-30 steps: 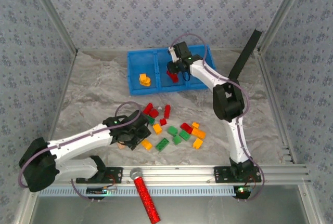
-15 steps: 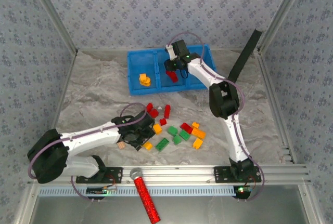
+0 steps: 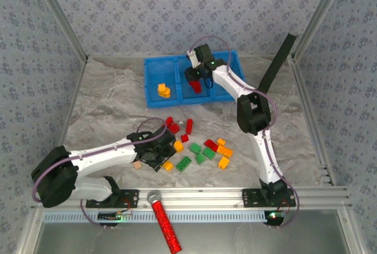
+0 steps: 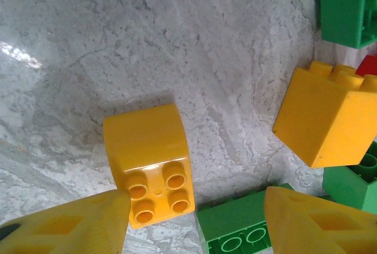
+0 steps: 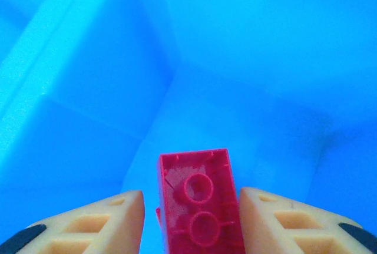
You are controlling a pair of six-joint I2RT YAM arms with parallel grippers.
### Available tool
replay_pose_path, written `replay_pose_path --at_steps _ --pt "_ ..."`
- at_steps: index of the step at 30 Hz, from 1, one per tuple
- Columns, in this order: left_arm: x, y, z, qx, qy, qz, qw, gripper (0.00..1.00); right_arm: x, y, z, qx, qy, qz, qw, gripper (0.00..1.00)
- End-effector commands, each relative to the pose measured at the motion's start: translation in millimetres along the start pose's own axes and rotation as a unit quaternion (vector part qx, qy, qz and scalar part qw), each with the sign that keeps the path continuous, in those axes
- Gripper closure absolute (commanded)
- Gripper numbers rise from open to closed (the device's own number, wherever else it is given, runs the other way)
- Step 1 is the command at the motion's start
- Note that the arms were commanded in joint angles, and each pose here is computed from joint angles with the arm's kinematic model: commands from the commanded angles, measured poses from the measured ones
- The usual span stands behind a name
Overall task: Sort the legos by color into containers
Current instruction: Place the lego in the container, then pick up the lego from the middle-left of the table.
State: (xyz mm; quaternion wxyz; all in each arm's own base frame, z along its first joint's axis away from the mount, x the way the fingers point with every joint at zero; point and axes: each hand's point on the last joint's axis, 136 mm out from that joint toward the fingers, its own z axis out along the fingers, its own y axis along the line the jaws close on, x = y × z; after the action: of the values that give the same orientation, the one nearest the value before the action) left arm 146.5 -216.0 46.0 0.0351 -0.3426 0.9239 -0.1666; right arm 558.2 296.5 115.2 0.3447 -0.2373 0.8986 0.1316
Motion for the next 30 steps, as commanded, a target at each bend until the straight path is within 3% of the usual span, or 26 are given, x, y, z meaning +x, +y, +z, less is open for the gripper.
replay_pose_path --at_steps 1,15,30 --pt "5 21 1 -0.039 0.010 -0.012 0.999 0.37 -14 8 -15 -0.020 -0.009 -0.011 1.000 0.53" --pt "1 32 -10 -0.039 -0.001 -0.010 0.999 0.41 -19 10 -22 -0.016 -0.012 -0.013 1.000 0.53" --pt "3 19 8 -0.036 0.002 -0.001 0.999 0.40 -16 13 -24 -0.014 -0.002 -0.021 1.000 0.53"
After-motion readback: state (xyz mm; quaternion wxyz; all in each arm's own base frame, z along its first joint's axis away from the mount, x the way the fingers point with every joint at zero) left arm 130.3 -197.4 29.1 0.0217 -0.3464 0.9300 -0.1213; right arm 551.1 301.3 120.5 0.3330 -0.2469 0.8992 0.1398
